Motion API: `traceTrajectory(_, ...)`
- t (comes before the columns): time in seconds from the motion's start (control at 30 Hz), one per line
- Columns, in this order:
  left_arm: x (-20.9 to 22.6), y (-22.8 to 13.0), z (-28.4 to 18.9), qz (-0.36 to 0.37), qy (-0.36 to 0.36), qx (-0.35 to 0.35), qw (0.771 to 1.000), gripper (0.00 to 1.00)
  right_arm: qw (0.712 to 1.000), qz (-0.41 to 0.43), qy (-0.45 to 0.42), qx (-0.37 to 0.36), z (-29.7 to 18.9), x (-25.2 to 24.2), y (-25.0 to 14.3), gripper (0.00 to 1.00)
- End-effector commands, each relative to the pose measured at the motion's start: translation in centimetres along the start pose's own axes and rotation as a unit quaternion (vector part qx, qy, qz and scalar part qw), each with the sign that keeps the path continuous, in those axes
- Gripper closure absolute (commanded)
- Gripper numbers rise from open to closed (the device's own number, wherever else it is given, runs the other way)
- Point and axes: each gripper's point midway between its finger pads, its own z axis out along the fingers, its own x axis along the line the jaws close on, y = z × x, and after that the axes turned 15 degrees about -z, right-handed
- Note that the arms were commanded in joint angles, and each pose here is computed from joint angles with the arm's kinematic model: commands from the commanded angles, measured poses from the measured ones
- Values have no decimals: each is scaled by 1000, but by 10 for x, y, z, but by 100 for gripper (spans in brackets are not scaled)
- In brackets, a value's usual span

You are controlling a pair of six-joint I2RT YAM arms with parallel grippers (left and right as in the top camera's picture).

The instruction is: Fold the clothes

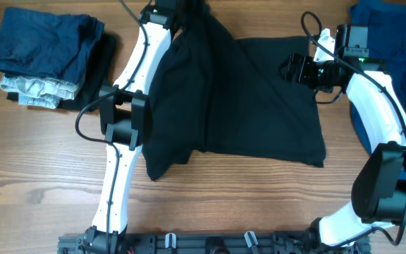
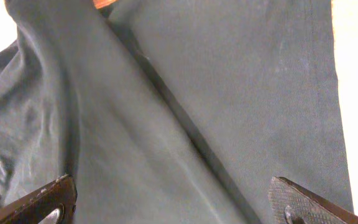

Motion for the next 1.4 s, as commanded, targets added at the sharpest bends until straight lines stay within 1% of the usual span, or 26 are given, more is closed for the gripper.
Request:
traceTrajectory(0.0,18,-25,-19,-2,38,81,996,0,1000,-6,7,-22,-9,5,11,0)
traceTrajectory(0.1,42,-48,-60,-34,82,176,980,0,1000,-8,7,-24,-9,5,12,0)
traceTrajectory(0.13,49,-51,-74,-50,97,196,975,0,1000,-8,7,-24,-9,5,12,1)
traceTrajectory(0.23,80,-53,-127,-125,151,250,948,0,1000,-6,7,-21,-9,5,10,0)
traceTrajectory(0.27,95,-59,-148,-163,178,273,931,0,1000,-6,7,-19,-9,5,9,1)
traceTrajectory(0.33,118,-73,-174,-205,217,312,902,0,1000,-4,8,-15,-9,5,8,0)
traceTrajectory(0.37,129,-83,-188,-225,237,336,883,0,1000,-3,9,-13,-9,5,6,1)
traceTrajectory(0.4,143,-101,-201,-251,257,373,855,0,1000,-2,11,-11,-9,6,6,0)
traceTrajectory(0.5,152,-124,-207,-260,266,411,832,0,1000,-3,18,-12,-9,9,6,1)
traceTrajectory(0.6,151,-148,-207,-257,260,447,816,0,1000,-1,18,-9,-9,8,4,0)
traceTrajectory(0.63,146,-159,-205,-254,240,466,813,0,1000,-2,18,-9,-9,8,4,1)
traceTrajectory(0.73,126,-189,-201,-249,171,517,801,9,1000,-8,18,-9,-9,8,4,0)
traceTrajectory(0.77,125,-198,-203,-249,172,529,793,11,1000,-13,18,-9,-9,8,4,0)
traceTrajectory(0.87,124,-220,-208,-233,168,558,779,14,1000,-14,18,-9,-9,8,4,0)
traceTrajectory(0.9,124,-229,-205,-226,165,561,779,17,1000,-14,18,-9,-9,8,4,1)
traceTrajectory(1.0,128,-252,-188,-222,160,550,789,27,1000,-18,17,-11,-9,8,5,0)
traceTrajectory(1.07,130,-262,-181,-222,157,545,793,41,1000,-21,17,-11,-9,8,5,0)
traceTrajectory(1.1,131,-264,-181,-222,157,546,793,50,1000,-21,17,-11,-9,8,5,1)
traceTrajectory(1.13,130,-264,-182,-222,158,548,791,69,1000,-21,17,-11,-9,8,5,0)
traceTrajectory(1.17,130,-265,-184,-222,159,551,789,83,1000,-20,17,-11,-9,8,5,0)
traceTrajectory(1.2,129,-266,-188,-223,161,558,783,96,1000,-19,17,-12,-9,8,6,0)
traceTrajectory(1.3,128,-269,-198,-228,169,573,769,96,1000,-19,17,-12,-9,8,6,1)
traceTrajectory(1.37,127,-269,-209,-244,190,581,753,95,1000,-20,17,-12,-9,8,6,0)
